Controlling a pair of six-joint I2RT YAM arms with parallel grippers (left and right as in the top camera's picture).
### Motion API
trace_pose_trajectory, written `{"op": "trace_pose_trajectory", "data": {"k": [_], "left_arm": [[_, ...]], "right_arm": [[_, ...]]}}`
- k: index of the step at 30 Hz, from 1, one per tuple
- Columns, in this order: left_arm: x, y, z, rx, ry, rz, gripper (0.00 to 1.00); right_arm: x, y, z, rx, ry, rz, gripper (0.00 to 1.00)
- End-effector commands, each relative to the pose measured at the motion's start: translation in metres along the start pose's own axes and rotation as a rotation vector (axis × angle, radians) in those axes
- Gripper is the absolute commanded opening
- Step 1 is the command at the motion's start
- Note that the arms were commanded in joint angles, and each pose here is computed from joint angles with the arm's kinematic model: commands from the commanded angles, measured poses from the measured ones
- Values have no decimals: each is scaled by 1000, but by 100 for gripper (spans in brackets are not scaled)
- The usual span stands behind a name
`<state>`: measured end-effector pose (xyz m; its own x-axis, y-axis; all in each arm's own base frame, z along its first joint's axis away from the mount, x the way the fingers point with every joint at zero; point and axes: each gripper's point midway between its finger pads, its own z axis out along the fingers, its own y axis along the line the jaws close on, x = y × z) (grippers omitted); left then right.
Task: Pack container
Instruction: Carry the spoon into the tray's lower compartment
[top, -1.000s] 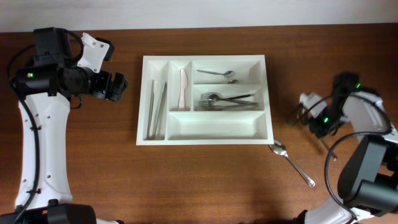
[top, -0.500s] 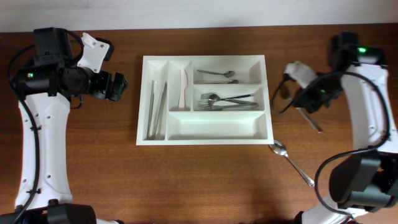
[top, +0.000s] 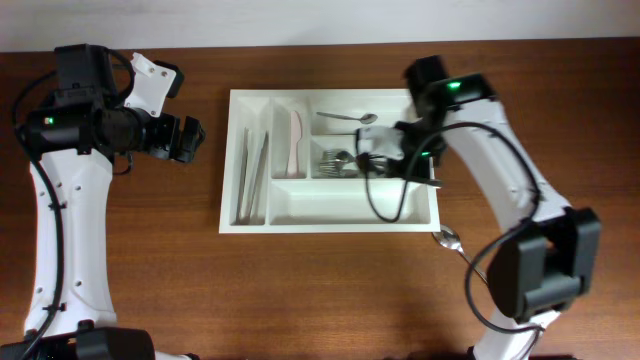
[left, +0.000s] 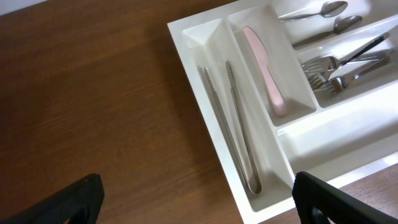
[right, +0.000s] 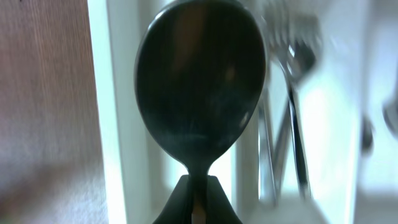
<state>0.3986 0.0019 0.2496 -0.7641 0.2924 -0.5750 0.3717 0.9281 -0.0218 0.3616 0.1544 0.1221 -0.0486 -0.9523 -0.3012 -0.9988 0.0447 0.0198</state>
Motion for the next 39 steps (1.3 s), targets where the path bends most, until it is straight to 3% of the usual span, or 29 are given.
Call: {"op": "trace_pose_trajectory", "data": {"k": [1,15,19,22,25,30,34,39], "left_arm": [[-5,-4,-10,-1,-29,21,99],[-5,-3,-10,-1,-29,21,99],[-5,-3,-10,-1,-29,22,99],[-5,-3,-10,-1,-29,22,99],[-5,-3,-10,-1,-29,21,99],[-5,-4,-10,-1,-29,21,99],[-5,-3,-10,-1,-29,21,99],[-5,-3,-10,-1,-29,21,99]], "right_arm": [[-20,4,18,-20,22,-115,4],[-22,24,33,-109,64,-126,5],[-21,22,33,-100,69,-128,52],[-17,20,33,-91,95,-76,67],[-8,19,26,-68,161,38,70],[-19,28,-12,-82,118,138,73],[3,40,-36,-135,134,312,75],[11,51,-50,-235,32,454,75]]}}
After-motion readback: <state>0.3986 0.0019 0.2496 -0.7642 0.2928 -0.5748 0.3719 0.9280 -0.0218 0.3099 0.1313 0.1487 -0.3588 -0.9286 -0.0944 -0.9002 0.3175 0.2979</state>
